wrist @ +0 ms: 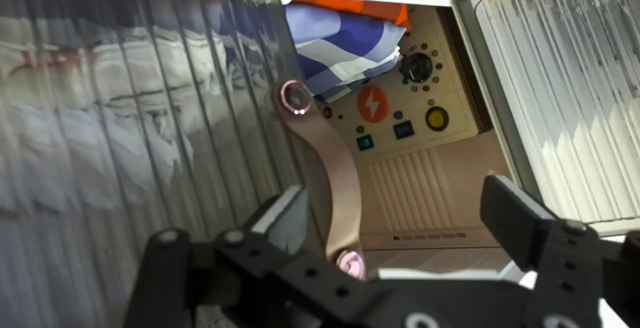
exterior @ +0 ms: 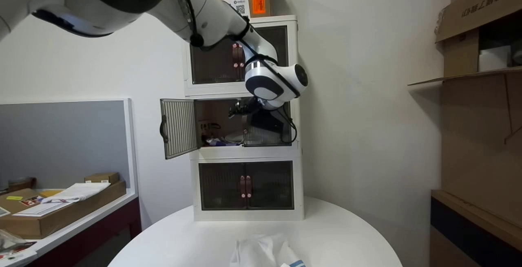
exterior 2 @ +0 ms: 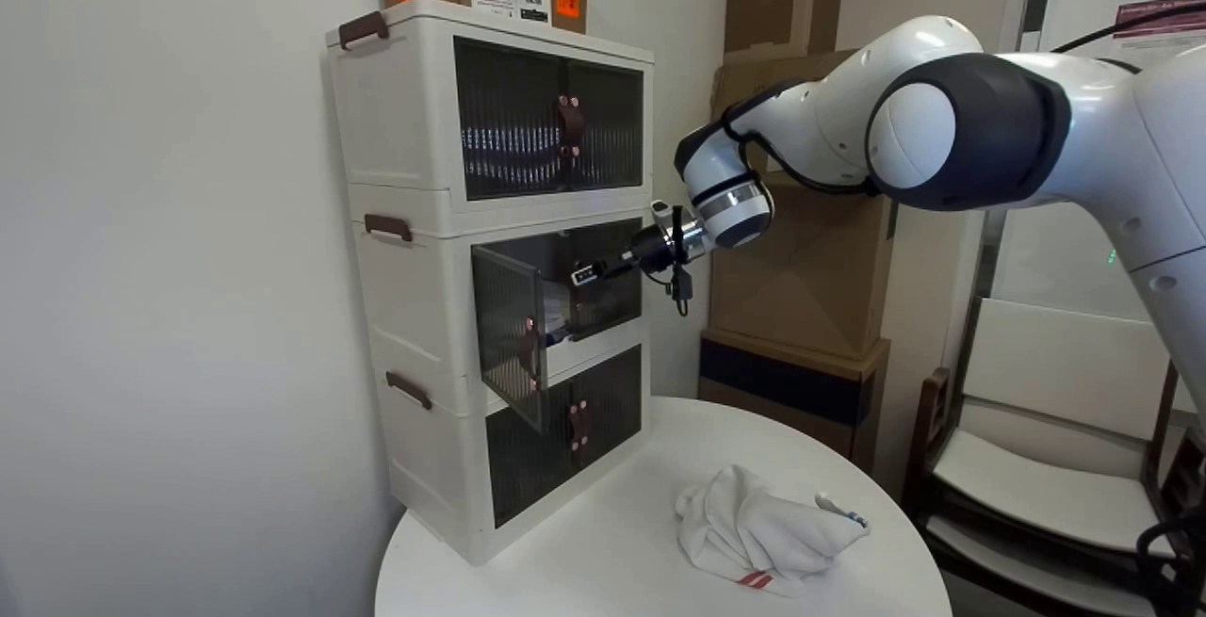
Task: Open the right door on the second cabinet
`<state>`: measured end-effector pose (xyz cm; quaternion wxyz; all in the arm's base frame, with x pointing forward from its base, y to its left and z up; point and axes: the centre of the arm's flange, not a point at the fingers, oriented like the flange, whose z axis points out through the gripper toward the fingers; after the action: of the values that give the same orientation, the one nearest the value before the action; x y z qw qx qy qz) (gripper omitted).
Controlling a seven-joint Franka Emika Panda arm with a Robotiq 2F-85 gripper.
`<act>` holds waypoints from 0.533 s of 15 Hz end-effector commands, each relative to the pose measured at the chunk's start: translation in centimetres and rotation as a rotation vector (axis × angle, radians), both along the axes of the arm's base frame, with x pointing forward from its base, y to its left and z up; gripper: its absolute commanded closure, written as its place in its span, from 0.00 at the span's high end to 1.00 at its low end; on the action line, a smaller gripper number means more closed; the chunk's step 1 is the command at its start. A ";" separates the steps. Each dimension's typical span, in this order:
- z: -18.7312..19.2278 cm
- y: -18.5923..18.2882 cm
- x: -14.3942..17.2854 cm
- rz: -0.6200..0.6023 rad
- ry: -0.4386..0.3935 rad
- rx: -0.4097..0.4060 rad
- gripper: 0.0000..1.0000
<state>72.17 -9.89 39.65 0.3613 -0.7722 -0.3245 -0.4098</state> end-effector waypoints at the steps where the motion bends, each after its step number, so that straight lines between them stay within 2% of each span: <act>1: -0.3 1.5 2.0 0.015 0.010 0.020 0.62; 6: -0.6 1.0 1.4 -0.002 0.030 0.022 0.24; 8: -0.6 0.7 0.7 -0.008 0.035 0.021 0.17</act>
<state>72.54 -10.45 38.85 0.3644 -0.7775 -0.3121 -0.4065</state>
